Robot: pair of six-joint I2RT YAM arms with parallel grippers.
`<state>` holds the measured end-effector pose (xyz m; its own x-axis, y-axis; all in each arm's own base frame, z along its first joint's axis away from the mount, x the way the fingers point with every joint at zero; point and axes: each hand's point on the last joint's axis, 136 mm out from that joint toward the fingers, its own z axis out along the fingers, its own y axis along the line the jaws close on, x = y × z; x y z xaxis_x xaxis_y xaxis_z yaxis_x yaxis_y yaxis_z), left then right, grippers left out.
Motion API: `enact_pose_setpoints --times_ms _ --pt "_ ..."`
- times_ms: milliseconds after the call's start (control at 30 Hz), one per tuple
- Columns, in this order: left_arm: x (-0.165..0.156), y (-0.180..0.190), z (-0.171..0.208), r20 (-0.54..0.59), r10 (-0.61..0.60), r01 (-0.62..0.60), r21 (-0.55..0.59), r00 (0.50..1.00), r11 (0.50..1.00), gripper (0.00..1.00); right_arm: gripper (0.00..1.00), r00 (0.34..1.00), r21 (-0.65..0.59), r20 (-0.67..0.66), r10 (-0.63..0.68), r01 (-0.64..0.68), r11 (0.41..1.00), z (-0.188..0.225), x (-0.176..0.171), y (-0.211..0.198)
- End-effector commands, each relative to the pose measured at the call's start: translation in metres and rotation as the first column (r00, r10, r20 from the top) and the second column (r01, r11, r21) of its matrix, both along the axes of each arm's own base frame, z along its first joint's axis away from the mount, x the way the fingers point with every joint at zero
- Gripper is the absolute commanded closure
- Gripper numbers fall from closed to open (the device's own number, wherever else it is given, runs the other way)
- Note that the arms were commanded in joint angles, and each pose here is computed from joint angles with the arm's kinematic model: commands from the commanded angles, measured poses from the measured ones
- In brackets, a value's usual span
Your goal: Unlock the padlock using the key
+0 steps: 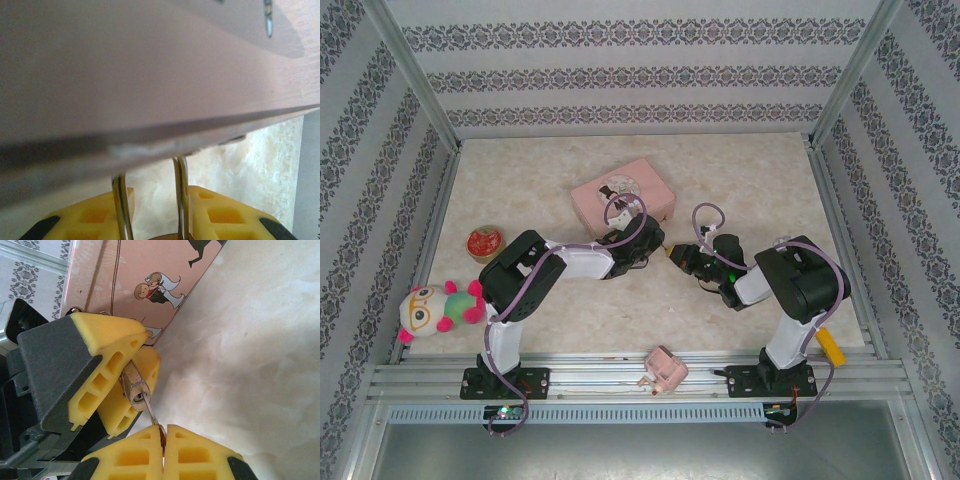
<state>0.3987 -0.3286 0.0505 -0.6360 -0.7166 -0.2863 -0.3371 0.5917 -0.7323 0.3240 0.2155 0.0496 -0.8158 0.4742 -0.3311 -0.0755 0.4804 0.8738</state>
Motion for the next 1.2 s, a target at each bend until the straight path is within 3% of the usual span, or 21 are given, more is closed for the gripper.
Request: enact_pose_setpoints --times_ms 0,1167 --pt "-0.015 -0.020 -0.009 -0.076 -0.020 0.010 -0.136 0.997 0.991 1.00 1.00 0.999 0.032 0.053 0.010 -0.012 0.999 0.015 0.005 0.002" --pt "-0.014 -0.024 -0.015 -0.087 -0.029 0.016 -0.147 0.996 0.989 1.00 1.00 0.999 0.093 0.029 0.033 -0.036 0.995 0.012 0.013 0.014"
